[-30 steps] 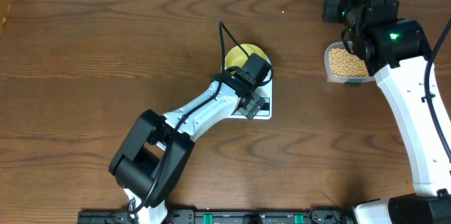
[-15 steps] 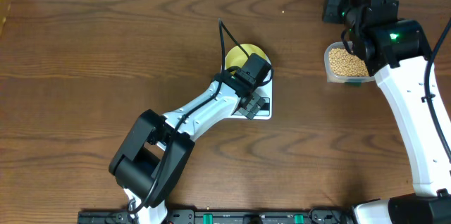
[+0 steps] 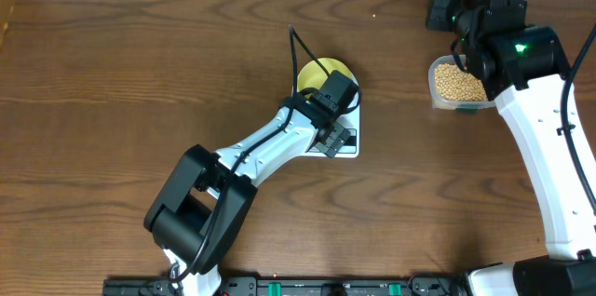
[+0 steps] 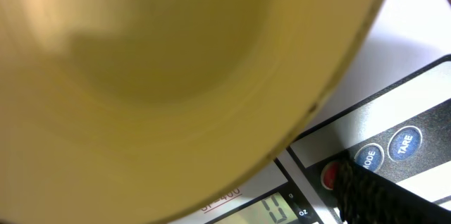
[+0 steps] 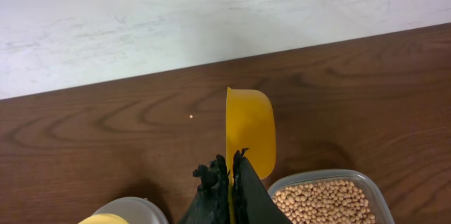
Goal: Scoop item into bowl and weigh 50g on scale
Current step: 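Press and hold the red power button with the left gripper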
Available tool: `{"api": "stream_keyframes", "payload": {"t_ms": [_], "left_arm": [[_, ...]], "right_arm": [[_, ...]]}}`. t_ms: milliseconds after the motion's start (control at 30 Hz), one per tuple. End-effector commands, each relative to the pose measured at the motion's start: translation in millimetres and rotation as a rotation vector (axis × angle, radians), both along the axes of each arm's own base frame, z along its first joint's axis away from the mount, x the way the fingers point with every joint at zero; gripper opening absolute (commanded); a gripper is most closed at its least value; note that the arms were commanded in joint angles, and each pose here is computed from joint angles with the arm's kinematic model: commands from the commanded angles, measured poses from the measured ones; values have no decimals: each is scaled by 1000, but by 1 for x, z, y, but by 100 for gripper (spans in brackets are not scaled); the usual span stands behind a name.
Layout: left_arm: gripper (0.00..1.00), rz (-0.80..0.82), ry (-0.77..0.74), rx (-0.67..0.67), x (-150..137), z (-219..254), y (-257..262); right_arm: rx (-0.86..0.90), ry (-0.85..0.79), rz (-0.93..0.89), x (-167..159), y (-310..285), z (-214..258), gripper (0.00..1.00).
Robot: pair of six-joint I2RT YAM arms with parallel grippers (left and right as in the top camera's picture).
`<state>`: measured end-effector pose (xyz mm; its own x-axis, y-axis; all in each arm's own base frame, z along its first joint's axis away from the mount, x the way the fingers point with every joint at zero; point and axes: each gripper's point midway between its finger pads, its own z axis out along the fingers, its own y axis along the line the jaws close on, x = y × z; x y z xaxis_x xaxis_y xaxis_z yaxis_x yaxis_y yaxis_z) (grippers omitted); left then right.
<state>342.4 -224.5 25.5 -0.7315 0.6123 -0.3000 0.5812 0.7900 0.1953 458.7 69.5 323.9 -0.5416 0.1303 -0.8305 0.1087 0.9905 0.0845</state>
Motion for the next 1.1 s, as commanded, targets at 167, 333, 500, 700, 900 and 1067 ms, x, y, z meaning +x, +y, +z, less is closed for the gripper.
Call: {"api": "stream_keyframes", "payload": {"t_ms": [167,333,500,700,900,1067], "left_arm": [[97,32,30,85,-5,-23,20],[97,46,28,82,-2,-23,24],[97,46,29,82,-2,-23,24],[97,46,32,89,-3,-23,26],[98,42,36,93,-4,-22,26],[98,41,5,69,-1,-8,23]], "right_arm": [[-3,-26,-3,-3,-1,12,1],[-3,-26,-3,-3,-1,12,1],[-3,-26,-3,-3,-1,12,1],[-3,-27,-3,-3,-1,12,1],[-3,-27,-3,-3,-1,12,1],[-3,-27,-3,-3,-1,12,1]]}}
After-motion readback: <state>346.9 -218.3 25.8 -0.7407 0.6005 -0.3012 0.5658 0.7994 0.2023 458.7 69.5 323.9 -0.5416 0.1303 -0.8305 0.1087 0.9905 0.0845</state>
